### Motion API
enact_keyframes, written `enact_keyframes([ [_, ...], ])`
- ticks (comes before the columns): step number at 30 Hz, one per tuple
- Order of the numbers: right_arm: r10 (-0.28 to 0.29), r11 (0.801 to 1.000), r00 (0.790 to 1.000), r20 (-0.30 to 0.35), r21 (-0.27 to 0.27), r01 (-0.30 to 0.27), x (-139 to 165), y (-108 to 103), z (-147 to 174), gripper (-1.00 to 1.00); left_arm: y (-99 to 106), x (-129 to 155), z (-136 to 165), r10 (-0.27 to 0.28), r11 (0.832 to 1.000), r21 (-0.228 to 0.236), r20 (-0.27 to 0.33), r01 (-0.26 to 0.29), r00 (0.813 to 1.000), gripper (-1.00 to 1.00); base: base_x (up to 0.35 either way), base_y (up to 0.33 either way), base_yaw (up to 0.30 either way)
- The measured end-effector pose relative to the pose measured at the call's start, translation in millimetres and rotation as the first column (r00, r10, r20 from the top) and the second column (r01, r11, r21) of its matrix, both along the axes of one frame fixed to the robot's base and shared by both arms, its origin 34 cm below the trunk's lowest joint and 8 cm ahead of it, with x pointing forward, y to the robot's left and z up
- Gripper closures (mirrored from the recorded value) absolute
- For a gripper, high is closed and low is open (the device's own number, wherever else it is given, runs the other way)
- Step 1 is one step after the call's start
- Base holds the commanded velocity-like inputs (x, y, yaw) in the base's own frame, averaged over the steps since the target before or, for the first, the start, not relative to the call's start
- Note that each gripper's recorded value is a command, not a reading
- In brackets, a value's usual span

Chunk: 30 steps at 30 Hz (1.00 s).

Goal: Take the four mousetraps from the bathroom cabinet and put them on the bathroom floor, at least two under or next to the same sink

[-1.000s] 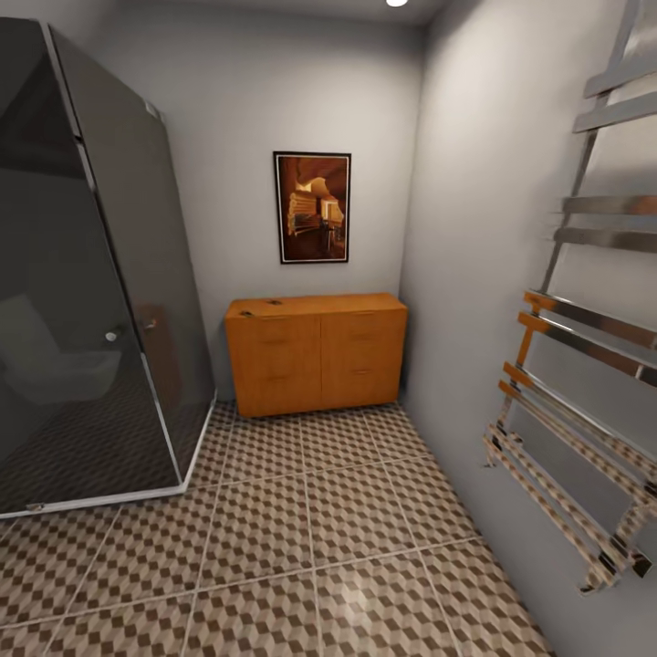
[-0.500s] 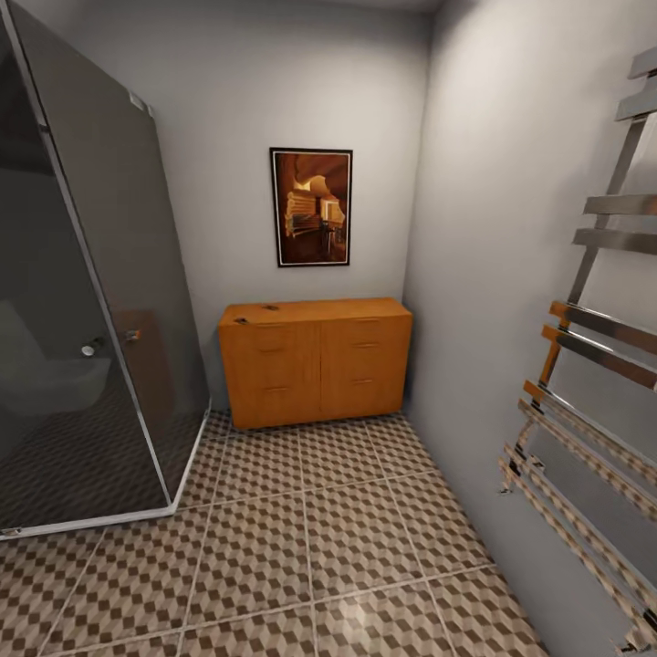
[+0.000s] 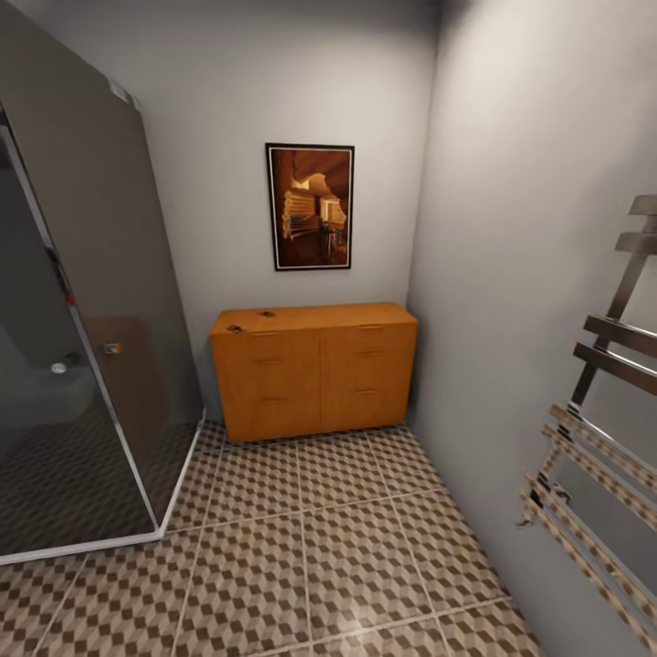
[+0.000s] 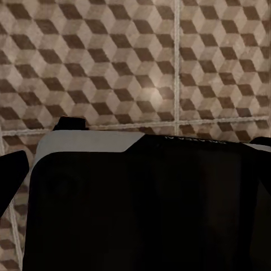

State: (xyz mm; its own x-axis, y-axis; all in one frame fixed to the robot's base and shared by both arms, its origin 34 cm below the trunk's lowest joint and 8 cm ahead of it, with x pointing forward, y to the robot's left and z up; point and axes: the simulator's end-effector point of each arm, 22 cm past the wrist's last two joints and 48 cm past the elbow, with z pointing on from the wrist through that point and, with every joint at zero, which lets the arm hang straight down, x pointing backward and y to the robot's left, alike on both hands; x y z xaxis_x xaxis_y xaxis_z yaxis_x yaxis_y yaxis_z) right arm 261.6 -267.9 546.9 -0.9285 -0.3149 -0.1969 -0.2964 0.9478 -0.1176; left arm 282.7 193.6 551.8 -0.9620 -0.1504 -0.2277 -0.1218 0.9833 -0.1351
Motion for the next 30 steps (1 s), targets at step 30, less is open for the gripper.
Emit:
enact_keyframes([
  [30,0.000,1.000,1.000,0.001,0.000,0.000,0.3,-0.2,0.1,-1.00,0.0,0.1,0.0,0.001,1.000,0.000,0.000,-0.001,1.000,-1.00,0.322,-0.002,0.000],
])
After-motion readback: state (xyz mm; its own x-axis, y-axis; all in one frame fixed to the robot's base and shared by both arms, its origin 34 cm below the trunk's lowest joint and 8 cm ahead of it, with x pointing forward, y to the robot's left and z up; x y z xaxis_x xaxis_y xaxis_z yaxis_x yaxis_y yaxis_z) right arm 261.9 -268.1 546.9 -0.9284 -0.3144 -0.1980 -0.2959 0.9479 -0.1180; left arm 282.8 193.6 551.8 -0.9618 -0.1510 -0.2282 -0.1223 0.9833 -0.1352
